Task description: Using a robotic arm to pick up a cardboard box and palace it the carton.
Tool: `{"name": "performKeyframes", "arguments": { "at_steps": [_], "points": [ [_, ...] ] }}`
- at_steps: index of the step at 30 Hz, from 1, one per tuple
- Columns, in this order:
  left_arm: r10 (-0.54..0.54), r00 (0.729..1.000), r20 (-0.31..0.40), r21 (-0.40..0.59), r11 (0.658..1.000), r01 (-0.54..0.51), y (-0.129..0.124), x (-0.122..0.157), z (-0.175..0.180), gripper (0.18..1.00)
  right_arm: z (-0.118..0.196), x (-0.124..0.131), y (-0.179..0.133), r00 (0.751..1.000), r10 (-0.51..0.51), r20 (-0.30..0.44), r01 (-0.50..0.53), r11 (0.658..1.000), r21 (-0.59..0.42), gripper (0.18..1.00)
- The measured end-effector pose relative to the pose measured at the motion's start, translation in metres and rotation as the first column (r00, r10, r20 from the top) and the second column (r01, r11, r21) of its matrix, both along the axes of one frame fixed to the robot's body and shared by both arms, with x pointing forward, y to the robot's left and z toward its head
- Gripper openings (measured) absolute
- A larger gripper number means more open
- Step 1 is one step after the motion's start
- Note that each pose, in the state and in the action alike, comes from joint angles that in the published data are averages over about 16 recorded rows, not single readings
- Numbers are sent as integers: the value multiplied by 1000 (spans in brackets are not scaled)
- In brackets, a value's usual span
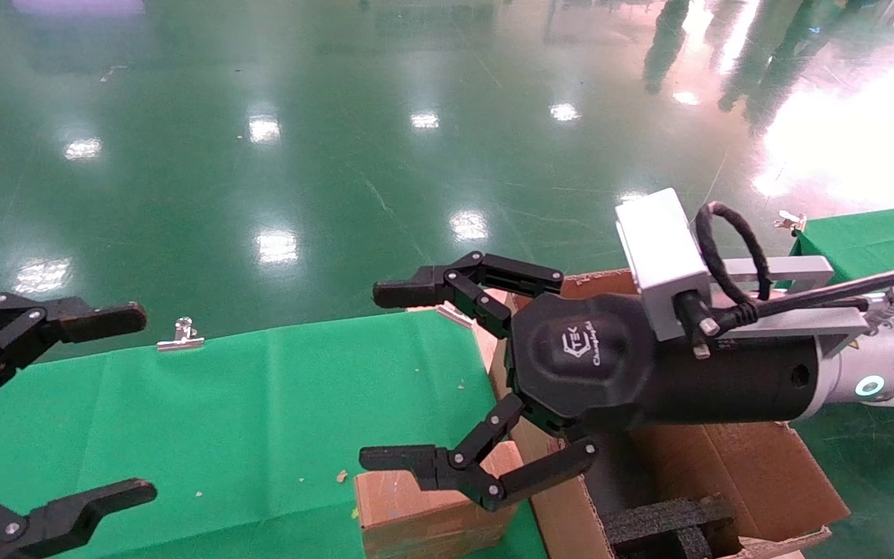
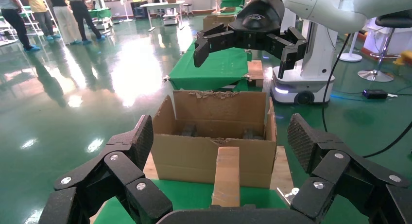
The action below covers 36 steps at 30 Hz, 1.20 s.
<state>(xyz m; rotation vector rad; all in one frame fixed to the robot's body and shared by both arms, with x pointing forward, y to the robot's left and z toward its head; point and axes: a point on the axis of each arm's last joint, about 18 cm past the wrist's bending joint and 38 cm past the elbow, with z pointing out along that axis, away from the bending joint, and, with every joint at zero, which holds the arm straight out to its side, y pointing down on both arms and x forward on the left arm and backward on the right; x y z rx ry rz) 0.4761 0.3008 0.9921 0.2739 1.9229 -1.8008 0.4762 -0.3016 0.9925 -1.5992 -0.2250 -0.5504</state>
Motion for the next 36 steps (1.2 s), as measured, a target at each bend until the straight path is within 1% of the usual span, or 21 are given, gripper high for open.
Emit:
{"name": "performKeyframes", "arguments": {
  "at_steps": [31,36],
  "points": [
    [0,1000,0,0,1000,0,0,0,0,997,0,0,0,1000,0,0,0,1000,0,1001],
    [0,1000,0,0,1000,0,0,0,0,982,-4,2,1,1000,-4,-8,4,1000,-16,1001]
  ]
}}
